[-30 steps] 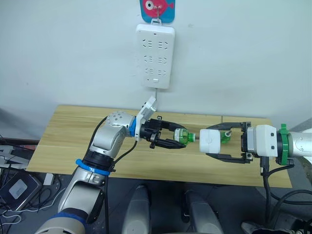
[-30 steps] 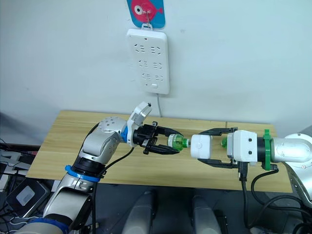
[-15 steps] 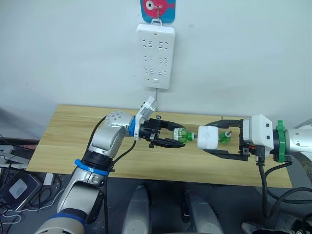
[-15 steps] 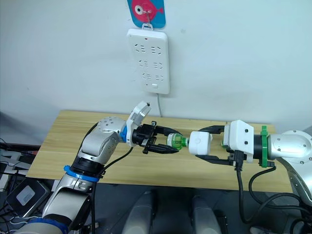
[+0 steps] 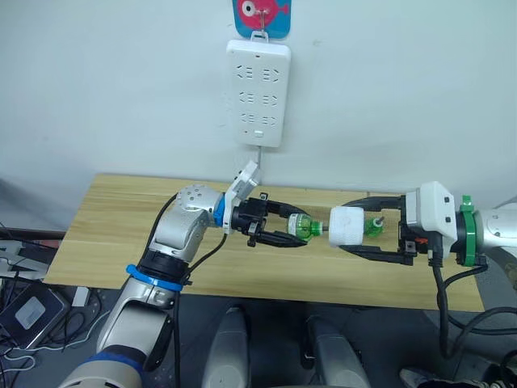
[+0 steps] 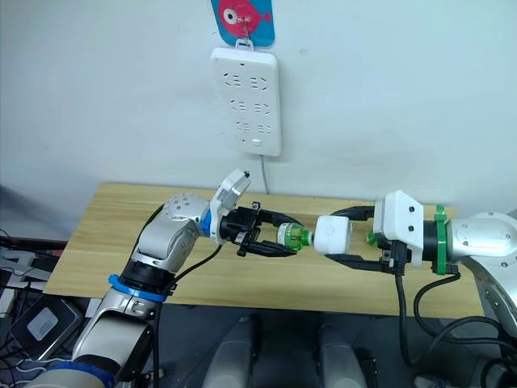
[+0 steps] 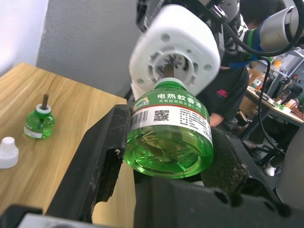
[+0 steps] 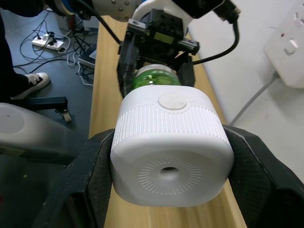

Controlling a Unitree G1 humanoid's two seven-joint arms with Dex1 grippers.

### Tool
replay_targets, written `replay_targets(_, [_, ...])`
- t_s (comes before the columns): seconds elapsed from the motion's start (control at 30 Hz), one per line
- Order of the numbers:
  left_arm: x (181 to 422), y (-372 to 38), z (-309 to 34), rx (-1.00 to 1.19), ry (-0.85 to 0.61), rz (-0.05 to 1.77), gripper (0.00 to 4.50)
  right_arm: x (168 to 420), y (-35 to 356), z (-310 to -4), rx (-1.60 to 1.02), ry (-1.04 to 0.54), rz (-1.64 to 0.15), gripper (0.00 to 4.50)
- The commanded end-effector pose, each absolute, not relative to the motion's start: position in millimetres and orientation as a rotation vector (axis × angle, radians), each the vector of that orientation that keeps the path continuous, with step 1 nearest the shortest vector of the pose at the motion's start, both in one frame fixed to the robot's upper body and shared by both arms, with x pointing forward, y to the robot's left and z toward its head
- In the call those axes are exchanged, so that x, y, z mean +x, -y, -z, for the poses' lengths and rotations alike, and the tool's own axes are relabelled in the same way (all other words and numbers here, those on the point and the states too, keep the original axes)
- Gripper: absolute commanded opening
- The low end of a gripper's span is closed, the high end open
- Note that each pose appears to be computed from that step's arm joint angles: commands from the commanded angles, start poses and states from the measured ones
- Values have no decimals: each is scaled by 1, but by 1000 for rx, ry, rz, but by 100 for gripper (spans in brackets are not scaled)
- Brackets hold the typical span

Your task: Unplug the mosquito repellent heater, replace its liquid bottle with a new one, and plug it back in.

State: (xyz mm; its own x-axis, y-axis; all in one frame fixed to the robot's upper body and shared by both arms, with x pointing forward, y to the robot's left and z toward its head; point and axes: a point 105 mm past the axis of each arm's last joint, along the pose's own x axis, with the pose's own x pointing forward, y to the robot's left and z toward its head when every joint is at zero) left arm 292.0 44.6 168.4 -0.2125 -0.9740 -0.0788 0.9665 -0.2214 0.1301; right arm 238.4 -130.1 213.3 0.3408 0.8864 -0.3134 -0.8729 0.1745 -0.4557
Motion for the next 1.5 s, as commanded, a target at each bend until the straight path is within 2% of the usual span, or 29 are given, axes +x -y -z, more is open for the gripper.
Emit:
replay_targets(0.03, [287,-40,-175,178,104,1823,229,236,128,-224,-642,71,-1244,295])
replay_targets(0.57, [290,-35,-186,174,130,1821,229,228,134,-209,-645,-6,-1285,295])
replay_targets(0.77, [287,-34,-184,181,124,1835,229,234,131,-217,-616,21,-1260,295])
replay_targets(1.5, [288,-35,-180,205,114,1835,229,235,126,-224,-581,31,-1264,295])
